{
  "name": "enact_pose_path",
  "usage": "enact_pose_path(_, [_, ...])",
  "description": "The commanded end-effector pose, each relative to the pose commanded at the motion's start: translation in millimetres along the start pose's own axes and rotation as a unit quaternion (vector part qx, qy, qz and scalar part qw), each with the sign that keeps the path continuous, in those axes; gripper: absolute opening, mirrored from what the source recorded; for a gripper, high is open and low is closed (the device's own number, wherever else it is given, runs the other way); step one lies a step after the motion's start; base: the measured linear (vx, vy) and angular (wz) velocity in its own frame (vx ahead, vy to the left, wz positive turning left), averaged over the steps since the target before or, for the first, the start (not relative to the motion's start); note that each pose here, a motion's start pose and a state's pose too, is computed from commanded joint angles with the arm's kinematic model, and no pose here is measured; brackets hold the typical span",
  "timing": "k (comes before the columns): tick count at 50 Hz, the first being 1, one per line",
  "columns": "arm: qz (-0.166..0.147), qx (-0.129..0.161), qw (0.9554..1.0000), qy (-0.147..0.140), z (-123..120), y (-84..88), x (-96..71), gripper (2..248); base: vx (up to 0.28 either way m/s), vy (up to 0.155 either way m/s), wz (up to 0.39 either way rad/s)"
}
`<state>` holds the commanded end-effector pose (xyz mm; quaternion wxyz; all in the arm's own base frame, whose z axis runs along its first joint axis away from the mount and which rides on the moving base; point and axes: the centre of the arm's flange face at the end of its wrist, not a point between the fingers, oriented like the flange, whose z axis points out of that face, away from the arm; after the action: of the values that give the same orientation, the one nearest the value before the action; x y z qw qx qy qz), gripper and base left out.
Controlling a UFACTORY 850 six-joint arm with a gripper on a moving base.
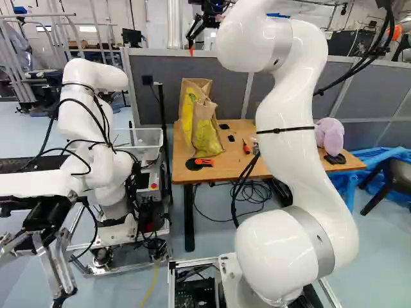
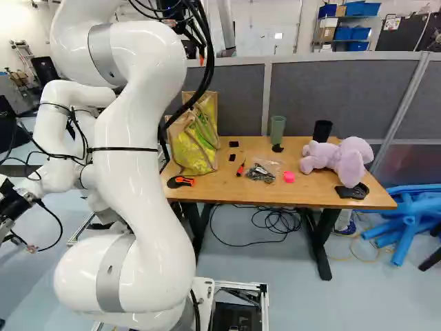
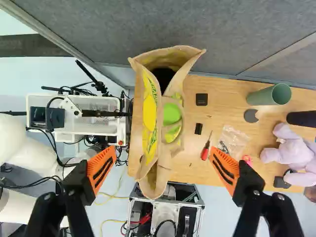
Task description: Pick up the bag on the ground and place it on the table
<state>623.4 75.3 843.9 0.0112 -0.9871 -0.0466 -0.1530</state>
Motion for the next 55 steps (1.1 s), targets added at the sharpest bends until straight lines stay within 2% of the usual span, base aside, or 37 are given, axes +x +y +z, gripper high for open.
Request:
enact_pose_path(25, [0.0, 0.0, 1.0, 0.0, 0.0, 0.0, 0.0, 247, -0.006, -0.054, 0.01])
enact_pose_path(55, [0.0, 0.0, 1.0, 0.0, 0.0, 0.0, 0.0, 247, -0.06, -0.037, 0.01])
